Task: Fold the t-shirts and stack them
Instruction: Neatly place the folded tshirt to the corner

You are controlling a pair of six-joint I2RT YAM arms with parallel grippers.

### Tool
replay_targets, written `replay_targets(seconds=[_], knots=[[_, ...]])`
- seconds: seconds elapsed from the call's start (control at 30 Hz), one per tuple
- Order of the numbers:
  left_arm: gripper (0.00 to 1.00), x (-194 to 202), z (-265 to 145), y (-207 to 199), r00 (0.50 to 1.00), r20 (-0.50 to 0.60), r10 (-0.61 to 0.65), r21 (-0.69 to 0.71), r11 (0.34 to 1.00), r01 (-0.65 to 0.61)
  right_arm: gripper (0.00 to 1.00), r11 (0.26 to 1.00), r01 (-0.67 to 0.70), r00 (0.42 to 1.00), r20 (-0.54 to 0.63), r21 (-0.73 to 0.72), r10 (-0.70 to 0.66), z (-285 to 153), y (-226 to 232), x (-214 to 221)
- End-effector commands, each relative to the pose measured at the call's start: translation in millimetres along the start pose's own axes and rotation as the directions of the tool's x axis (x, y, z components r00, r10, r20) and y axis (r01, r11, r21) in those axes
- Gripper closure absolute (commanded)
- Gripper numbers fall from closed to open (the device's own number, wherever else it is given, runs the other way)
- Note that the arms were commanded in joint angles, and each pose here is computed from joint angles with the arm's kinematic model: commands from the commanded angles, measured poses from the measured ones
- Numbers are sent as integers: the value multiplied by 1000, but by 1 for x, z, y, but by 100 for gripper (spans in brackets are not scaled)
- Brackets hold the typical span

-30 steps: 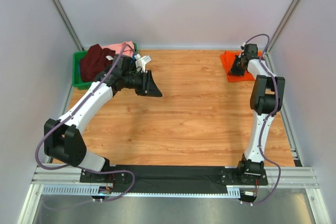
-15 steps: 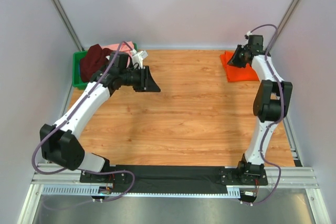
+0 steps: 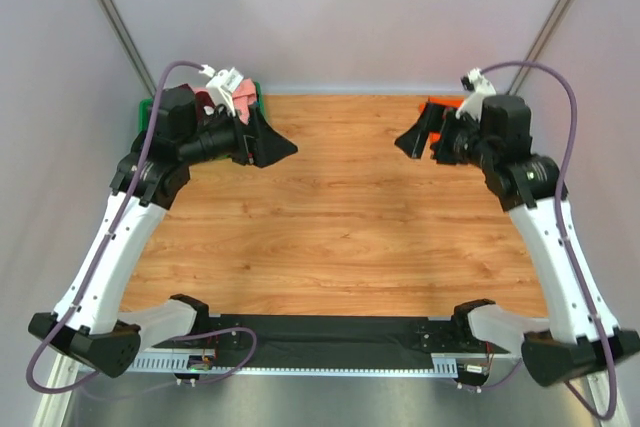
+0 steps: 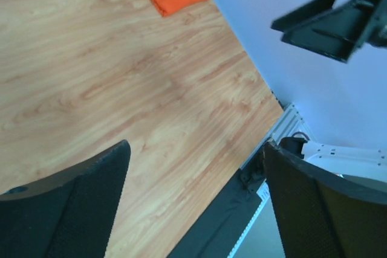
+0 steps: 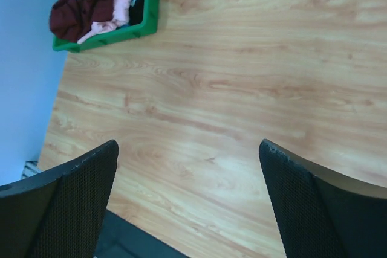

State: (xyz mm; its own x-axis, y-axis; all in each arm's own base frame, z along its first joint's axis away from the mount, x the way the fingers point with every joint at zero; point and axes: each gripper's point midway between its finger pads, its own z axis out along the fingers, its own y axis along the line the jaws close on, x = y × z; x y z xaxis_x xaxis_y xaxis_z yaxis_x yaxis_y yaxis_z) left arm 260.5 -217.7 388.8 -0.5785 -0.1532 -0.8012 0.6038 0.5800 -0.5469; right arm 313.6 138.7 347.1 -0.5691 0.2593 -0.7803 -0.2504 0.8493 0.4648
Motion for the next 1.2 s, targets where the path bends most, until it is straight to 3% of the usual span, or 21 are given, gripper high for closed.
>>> replay_targets(seconds=[0.0,0.03,0.07,0.3,1.17], knots=[[0,30,-15,12,998,-45,-34,-77,997,30,0,992,-117,988,-97,50,122,-17,-14,65],[0,35,-24,10,999,-39,-15,-83,997,12,0,994,-105,994,-22,-18,105,-36,-1,60],[0,44,-28,16,998,-52,-22,-117,993,16,0,993,-112,994,-17,-36,112,-42,1,67],[0,84,-45,11,996,-87,-12,-57,998,7,0,983,-166,986,-5,74,167,-68,-24,100],[1,89,-49,1,997,-70,-22,-10,1000,22,0,974,-181,979,124,138,164,-89,-31,76]])
